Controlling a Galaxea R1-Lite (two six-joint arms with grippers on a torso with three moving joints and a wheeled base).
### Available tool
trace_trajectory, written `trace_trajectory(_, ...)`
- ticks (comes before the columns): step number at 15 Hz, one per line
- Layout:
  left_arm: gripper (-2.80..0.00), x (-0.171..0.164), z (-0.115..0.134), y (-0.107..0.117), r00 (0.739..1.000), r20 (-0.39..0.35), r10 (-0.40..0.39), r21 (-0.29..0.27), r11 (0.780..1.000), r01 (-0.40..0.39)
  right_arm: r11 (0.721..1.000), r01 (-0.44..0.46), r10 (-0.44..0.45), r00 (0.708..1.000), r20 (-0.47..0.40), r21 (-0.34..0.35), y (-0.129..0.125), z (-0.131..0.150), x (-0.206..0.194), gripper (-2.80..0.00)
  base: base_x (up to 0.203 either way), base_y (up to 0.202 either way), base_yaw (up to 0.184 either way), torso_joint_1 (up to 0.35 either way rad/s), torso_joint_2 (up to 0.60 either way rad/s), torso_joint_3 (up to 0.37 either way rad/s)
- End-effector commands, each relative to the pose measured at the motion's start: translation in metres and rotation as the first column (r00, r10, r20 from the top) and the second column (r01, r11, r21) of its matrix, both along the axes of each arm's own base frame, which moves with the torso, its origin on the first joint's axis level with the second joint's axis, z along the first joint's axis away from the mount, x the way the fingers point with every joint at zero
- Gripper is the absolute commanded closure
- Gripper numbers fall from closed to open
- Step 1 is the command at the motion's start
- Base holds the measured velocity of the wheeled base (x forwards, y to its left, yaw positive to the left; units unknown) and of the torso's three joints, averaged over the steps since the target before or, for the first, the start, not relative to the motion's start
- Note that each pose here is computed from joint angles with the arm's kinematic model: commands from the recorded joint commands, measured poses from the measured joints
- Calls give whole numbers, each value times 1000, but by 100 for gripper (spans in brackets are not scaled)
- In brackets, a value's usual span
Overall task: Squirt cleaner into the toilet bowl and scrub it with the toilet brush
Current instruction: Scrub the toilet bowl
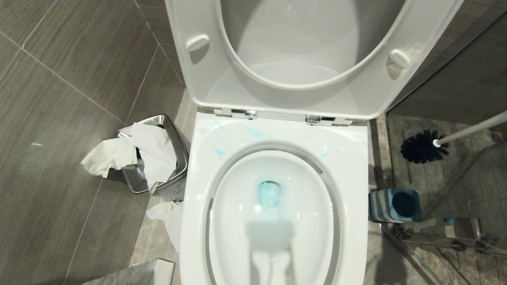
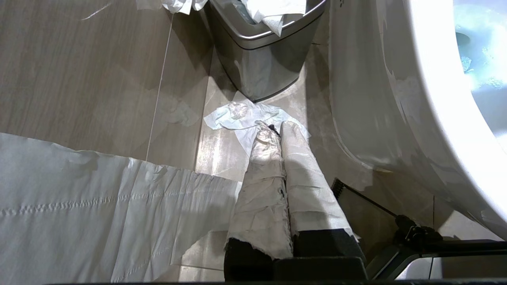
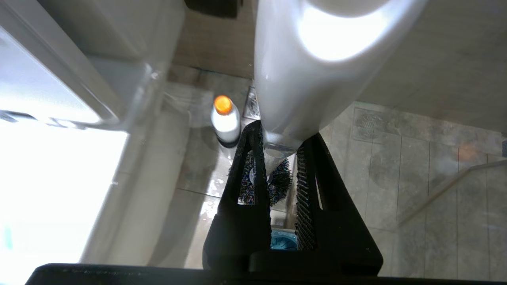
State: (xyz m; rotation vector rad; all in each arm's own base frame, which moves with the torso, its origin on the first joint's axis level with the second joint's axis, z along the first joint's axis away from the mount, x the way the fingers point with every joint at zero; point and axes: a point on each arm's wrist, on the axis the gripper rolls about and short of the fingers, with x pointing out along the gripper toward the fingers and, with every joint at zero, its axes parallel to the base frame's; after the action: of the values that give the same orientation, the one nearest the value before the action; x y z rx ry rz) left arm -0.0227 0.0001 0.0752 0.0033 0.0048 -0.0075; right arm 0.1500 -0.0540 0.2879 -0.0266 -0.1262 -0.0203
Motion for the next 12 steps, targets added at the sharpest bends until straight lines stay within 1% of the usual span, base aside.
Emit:
trace_trajectory(1,0,0,0,0,1000,-2,0,0,1000,0,1000,-8,8,1000,-2,7,10,29,-23,0,0,0,0,0,0,0)
trace_trajectory(3,0,0,0,0,1000,-1,0,1,1000,0,999,-20,21,999,-27,40,19,47,-44,0,0,0,0,0,0,0)
trace_trajectory(5,0,0,0,0,1000,-3,0,-1,1000,0,998,-26,28,999,-40,56,27,59,-62,0,0,0,0,0,0,0)
trace_trajectory(9,0,0,0,0,1000,-3,0,-2,1000,0,998,-28,29,999,-21,49,34,68,-81,0,0,0,0,0,0,0)
trace_trajectory(12,0,0,0,0,1000,0,0,1,1000,0,998,-29,32,999,-39,58,41,71,-95,0,0,0,0,-1,1,17)
